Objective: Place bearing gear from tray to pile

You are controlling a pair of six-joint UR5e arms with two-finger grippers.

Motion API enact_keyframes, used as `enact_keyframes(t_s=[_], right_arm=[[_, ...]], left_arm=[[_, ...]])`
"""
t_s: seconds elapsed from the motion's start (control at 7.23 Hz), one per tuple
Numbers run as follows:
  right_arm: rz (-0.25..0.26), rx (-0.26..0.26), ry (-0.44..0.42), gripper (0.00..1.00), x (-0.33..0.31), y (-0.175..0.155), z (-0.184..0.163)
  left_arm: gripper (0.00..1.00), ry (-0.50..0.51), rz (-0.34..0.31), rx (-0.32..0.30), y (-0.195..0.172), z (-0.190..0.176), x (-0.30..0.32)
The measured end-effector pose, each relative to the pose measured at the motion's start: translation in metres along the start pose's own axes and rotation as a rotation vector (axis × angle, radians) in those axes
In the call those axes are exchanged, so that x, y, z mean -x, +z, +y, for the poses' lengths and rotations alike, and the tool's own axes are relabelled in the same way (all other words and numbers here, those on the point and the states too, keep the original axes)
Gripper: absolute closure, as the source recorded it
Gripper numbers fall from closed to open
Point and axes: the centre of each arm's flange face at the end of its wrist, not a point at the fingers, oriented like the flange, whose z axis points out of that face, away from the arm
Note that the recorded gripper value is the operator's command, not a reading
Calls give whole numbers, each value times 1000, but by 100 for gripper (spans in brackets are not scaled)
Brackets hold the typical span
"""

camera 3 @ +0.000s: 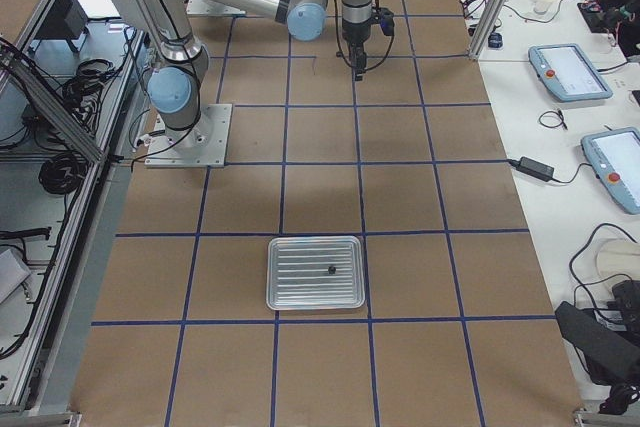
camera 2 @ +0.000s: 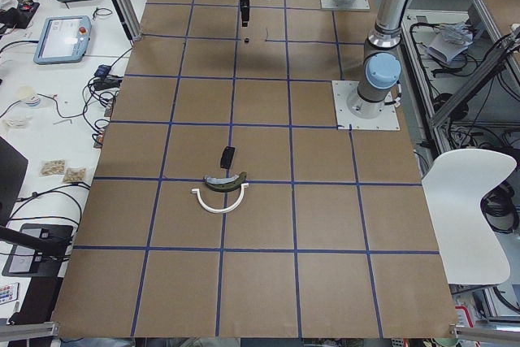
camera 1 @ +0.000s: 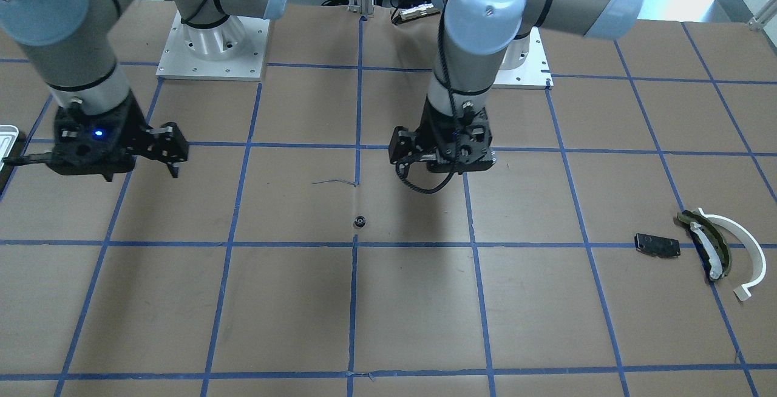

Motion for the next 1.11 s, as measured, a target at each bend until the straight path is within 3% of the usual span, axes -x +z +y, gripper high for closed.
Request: enact_keyframes(t_s=[0.14, 0.42, 0.69, 0.97, 1.11], right_arm=[[9, 15, -34, 0, -66, 5, 12], [-25, 33, -87, 1, -209, 39, 57], [-62, -5, -131, 1, -336, 115, 108], [-102, -36, -169, 1, -419, 199, 154], [-112, -38, -176, 1, -437, 225, 164]], left_arm=[[0, -26, 3, -1, 38, 2, -26], [0, -75, 3, -13, 112, 2, -67], [0, -91, 5, -29, 167, 4, -86], [0, -60, -38, -32, 182, 29, -95], [10, -48, -53, -28, 184, 39, -95]])
